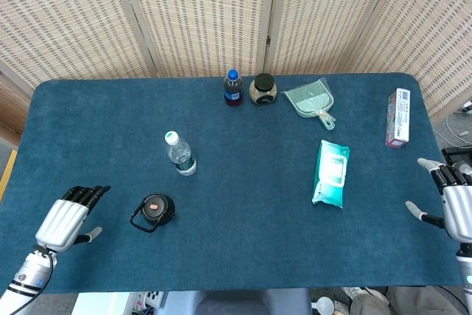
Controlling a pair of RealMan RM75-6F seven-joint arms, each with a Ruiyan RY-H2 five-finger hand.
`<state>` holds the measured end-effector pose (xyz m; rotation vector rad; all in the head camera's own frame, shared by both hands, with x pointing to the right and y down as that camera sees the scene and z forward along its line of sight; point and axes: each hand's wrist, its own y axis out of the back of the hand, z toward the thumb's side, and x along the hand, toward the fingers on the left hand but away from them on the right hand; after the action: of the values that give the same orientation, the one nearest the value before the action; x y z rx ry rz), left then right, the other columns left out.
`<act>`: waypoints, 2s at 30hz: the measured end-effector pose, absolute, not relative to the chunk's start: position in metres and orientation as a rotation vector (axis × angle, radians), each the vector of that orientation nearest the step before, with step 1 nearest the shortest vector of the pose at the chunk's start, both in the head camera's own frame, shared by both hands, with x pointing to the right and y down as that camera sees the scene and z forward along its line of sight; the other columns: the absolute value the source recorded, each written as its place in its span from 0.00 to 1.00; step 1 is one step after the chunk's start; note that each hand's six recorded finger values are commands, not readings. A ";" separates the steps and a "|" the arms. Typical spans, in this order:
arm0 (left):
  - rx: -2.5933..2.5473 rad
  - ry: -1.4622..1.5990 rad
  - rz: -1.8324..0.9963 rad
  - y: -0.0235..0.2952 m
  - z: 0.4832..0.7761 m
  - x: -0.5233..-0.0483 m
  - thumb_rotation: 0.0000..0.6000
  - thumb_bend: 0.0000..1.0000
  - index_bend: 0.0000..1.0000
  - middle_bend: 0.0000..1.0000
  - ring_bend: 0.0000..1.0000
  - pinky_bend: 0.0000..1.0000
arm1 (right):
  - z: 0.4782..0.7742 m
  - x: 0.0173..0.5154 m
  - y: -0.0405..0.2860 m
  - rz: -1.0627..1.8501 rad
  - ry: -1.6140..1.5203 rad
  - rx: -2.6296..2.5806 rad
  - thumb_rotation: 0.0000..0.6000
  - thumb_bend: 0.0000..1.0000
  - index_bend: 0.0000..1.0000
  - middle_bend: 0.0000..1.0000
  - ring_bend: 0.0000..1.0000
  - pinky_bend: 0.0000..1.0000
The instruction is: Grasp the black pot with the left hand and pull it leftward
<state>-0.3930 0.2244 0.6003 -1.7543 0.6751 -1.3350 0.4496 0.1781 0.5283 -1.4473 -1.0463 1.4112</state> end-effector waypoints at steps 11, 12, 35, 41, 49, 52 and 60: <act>-1.885 0.601 -1.258 0.220 0.617 -0.339 1.00 0.17 0.09 0.17 0.22 0.18 | 0.534 0.453 0.181 1.428 -1.036 -1.456 1.00 0.15 0.23 0.28 0.26 0.36; -1.891 0.597 -1.248 0.219 0.619 -0.333 1.00 0.17 0.09 0.16 0.22 0.18 | 0.534 0.453 0.181 1.429 -1.036 -1.455 1.00 0.15 0.23 0.28 0.26 0.36; -1.996 0.494 -1.130 0.214 0.639 -0.261 1.00 0.17 0.09 0.16 0.22 0.18 | 0.538 0.468 0.187 1.475 -1.061 -1.449 1.00 0.15 0.23 0.26 0.26 0.36; -1.969 0.460 -1.146 0.216 0.647 -0.262 1.00 0.17 0.09 0.16 0.22 0.18 | 0.537 0.468 0.187 1.467 -1.063 -1.451 1.00 0.15 0.23 0.26 0.26 0.36; -1.928 0.467 -1.197 0.210 0.655 -0.275 1.00 0.17 0.09 0.16 0.22 0.18 | 0.539 0.467 0.187 1.467 -1.063 -1.453 1.00 0.15 0.22 0.25 0.26 0.36; -1.919 0.481 -1.213 0.205 0.659 -0.278 1.00 0.17 0.09 0.16 0.22 0.18 | 0.539 0.467 0.187 1.466 -1.064 -1.453 1.00 0.15 0.23 0.25 0.26 0.36; -1.910 0.539 -1.250 0.190 0.666 -0.283 1.00 0.17 0.09 0.16 0.22 0.18 | 0.539 0.468 0.188 1.468 -1.068 -1.454 1.00 0.15 0.23 0.25 0.26 0.36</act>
<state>-0.2827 0.1898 0.6663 -1.9102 0.5395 -1.2501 0.4676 0.1878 0.5392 -1.4540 -1.0681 1.4678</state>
